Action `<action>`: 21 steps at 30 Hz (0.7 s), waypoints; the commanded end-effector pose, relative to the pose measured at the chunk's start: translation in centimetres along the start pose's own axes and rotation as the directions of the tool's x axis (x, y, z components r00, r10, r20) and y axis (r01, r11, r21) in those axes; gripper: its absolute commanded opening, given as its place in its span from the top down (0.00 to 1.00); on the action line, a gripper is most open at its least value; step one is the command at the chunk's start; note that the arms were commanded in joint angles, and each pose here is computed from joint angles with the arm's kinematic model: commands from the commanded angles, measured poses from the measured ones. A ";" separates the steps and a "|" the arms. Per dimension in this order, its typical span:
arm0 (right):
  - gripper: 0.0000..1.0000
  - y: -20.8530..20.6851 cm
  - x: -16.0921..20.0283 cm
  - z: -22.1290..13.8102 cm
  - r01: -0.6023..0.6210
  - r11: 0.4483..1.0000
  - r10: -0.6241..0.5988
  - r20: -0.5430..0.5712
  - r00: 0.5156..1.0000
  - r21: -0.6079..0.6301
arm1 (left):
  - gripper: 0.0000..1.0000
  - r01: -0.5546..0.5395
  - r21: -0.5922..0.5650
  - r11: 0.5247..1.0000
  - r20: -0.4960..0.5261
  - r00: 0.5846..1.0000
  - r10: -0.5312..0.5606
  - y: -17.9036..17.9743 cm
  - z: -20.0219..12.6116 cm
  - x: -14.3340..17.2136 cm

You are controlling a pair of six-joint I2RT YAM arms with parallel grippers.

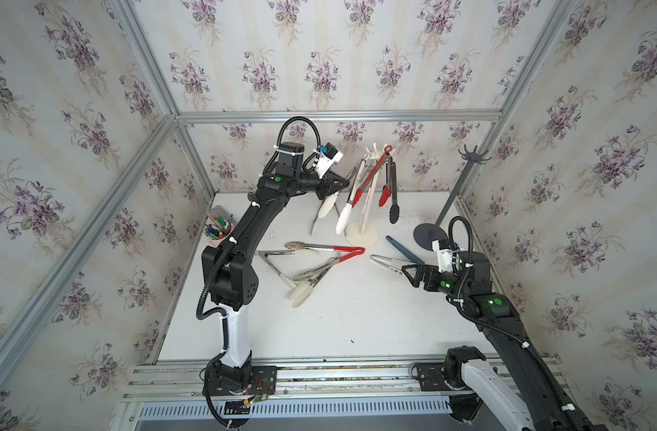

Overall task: Hang food tongs on kitchen utensil racks
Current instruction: Hang the food tongs on the rack.

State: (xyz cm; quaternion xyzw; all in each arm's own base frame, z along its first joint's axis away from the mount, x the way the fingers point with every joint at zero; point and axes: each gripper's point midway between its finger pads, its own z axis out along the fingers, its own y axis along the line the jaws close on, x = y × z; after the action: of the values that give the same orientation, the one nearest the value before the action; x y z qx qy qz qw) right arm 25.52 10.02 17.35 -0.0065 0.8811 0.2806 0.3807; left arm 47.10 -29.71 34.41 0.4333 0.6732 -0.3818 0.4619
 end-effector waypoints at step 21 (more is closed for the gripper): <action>0.02 4.0 -5.9 -4.5 0.130 0.991 -0.124 0.158 0.980 -0.027 | 0.42 0.011 -0.059 0.998 0.008 1.000 -0.011 0.5 -0.4 -0.9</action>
State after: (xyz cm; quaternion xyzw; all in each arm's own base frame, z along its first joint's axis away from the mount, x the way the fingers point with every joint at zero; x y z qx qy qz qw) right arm 25.99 9.93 25.33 -0.0386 0.8411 0.2764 0.4634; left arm 47.53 -29.50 34.21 0.4209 0.6879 -0.3681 0.4627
